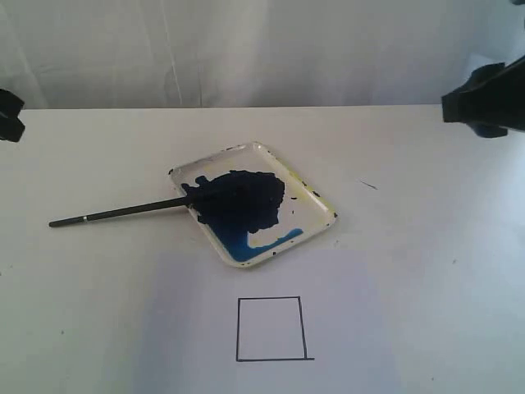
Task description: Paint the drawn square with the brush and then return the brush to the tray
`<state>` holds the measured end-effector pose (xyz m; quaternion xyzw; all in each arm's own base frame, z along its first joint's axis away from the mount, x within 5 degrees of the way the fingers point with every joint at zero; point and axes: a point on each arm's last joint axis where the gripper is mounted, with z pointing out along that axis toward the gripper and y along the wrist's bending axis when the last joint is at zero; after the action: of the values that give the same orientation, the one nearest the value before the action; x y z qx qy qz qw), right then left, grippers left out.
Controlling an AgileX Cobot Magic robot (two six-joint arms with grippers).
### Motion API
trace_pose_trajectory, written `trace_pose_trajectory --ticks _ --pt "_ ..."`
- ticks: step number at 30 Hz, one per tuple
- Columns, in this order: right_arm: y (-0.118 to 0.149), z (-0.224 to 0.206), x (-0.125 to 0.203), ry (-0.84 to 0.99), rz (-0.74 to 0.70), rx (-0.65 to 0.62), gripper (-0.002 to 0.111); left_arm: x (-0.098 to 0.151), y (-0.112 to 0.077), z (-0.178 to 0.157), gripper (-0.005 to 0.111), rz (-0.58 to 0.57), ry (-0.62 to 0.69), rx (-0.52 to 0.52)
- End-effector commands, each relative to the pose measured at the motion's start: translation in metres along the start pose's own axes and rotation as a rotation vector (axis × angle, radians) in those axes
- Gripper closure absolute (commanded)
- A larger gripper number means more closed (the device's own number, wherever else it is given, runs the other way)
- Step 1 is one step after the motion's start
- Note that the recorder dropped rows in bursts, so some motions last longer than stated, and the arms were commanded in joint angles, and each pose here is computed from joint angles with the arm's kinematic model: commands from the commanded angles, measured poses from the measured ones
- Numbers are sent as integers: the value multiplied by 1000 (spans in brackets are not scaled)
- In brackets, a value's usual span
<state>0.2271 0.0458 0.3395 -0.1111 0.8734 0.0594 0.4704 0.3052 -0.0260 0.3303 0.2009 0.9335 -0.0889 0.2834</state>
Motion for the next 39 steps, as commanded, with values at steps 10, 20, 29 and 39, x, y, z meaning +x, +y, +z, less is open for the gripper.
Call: trace_pose_trajectory --ticks 10,20,29,39 --pt "12 66 6 257 -122 -199 55 -19 13 65 70 136 59 143" --pt "28 120 36 313 -448 -500 55 -22 20 82 48 253 15 109" --pt "32 154 69 353 -737 -702 55 -23 20 82 48 351 4 112" --pt "33 165 80 354 -835 -760 55 -21 24 96 48 390 15 109"
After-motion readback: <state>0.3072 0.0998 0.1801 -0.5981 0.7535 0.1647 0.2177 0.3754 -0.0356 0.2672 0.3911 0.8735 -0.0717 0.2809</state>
